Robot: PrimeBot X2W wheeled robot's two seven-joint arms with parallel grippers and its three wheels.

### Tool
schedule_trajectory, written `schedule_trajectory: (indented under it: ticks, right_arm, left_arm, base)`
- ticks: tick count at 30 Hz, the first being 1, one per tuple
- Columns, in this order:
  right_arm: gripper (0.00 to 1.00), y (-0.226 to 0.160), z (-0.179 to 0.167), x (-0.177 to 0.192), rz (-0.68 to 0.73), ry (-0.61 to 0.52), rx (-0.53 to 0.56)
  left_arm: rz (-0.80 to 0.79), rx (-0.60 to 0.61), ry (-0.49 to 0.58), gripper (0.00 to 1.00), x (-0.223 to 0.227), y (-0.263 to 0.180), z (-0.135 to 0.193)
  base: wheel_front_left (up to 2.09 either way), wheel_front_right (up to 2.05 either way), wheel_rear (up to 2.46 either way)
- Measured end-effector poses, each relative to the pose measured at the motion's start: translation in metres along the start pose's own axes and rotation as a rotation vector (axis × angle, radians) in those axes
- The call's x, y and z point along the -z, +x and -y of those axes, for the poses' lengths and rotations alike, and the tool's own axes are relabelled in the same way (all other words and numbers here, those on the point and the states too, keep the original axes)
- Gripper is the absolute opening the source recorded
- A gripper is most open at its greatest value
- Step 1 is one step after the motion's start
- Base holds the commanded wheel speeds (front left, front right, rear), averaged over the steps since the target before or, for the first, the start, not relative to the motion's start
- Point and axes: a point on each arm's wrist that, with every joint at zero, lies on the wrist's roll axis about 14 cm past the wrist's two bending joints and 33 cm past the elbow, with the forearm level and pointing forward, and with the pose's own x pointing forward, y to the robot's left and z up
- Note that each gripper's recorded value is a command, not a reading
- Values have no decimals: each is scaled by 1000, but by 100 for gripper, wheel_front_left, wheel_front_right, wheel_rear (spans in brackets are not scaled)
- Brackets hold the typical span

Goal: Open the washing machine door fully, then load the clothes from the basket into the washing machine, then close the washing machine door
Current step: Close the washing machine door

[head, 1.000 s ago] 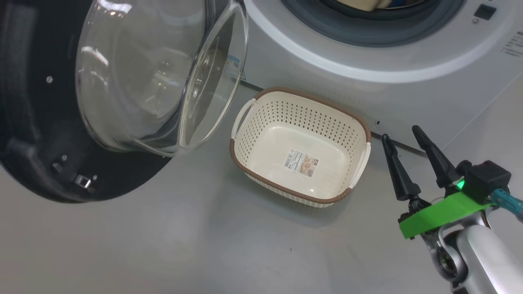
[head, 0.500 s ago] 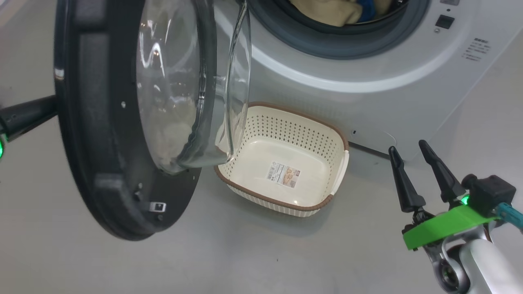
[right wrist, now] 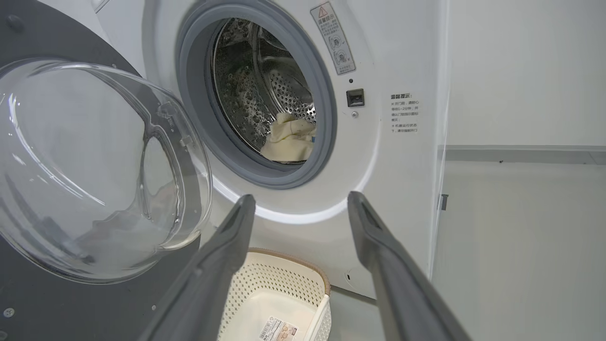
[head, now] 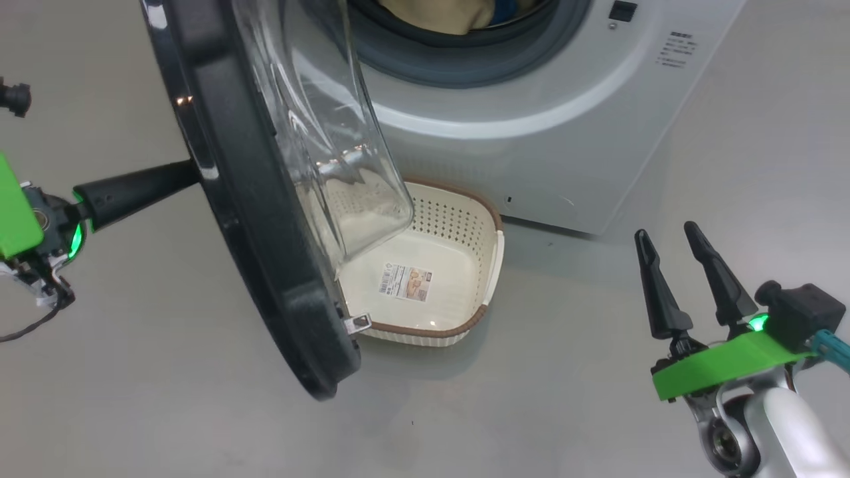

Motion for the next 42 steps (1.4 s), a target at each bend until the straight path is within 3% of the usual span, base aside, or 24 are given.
schedule_trajectory:
  ticks: [11,27,36,42]
  right_arm:
    - [100,-25,39,-12,37,3,159]
    - [100,-59,87,-26,77,-9,358]
    - [100,-57,80,-35,104,-17,339]
    - [100,-51,67,-42,122,-20,290]
  left_arm:
    - [-37,113,29,0,-6,72,13]
    - [-28,168,8,0,-25,157,3]
    - [-6,159,4,0,-22,146,8]
    - [20,79,-54,0,5,117,-14]
  base:
    - [0,0,0]
    - [0,0,0]
    - [0,0,0]
    - [0,0,0]
